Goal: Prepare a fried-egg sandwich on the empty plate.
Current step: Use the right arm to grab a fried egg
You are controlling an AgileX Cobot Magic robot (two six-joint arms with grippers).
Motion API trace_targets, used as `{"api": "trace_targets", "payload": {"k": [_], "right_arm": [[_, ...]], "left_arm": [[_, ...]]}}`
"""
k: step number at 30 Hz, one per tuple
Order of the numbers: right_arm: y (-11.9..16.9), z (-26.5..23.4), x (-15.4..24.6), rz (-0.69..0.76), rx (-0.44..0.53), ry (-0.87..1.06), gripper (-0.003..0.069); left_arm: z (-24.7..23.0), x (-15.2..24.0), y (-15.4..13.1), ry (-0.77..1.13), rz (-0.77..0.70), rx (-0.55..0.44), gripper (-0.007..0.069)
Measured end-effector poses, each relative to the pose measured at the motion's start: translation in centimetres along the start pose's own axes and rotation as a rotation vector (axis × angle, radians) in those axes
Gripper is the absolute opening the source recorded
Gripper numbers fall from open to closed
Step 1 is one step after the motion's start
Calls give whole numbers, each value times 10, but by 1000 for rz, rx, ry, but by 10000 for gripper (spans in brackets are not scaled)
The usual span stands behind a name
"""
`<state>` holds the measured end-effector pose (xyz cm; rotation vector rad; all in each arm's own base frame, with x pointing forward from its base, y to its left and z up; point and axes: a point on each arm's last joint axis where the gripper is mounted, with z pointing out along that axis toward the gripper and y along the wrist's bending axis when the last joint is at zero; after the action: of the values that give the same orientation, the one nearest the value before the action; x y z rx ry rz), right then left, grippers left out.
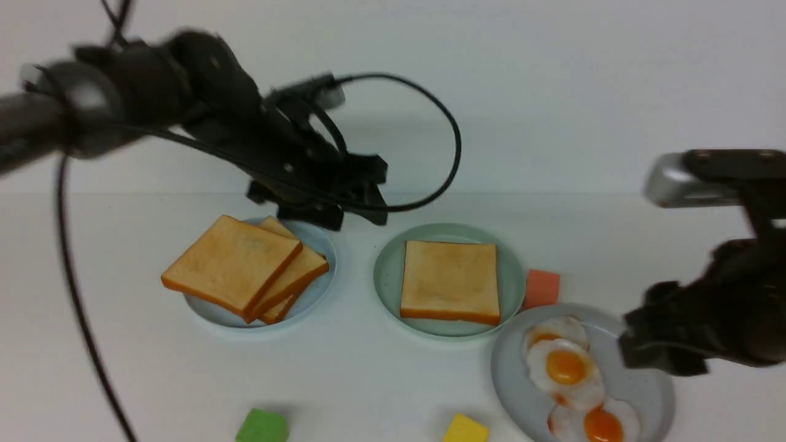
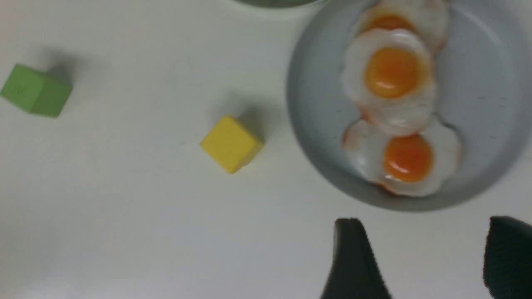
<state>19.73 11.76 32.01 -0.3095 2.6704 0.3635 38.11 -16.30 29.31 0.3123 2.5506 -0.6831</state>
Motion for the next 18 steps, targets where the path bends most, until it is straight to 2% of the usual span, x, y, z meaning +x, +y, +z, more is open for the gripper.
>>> {"api": "trace_targets", "payload": {"k": [1,5,6,8,9,11,13,18], "right_arm": [[1,4,-3,-5,-6,10,432],[-9,27,-23,30,-57,47,433],[-20,33,-28,54,-64,55,433],[-36,38,-34,63,-95,55,431],[-38,39,-35,65,-98,55,430],[-60,44,-44,53,-164,17,426],[-74,48,-49,32,-212,-15,420],[-101,60,-55,19,-260,-50,413]], "left_arm": [[-5,1,-4,4,15,2,440],[-47,21,-45,-5,160,52,286],[-56,31,-57,-5,204,70,221],[-63,47,-73,7,263,97,137],[-63,50,-76,12,275,103,128],[-69,76,-92,36,336,135,14],[-70,92,-101,53,366,155,-13],[-79,116,-109,54,403,181,-13]]}}
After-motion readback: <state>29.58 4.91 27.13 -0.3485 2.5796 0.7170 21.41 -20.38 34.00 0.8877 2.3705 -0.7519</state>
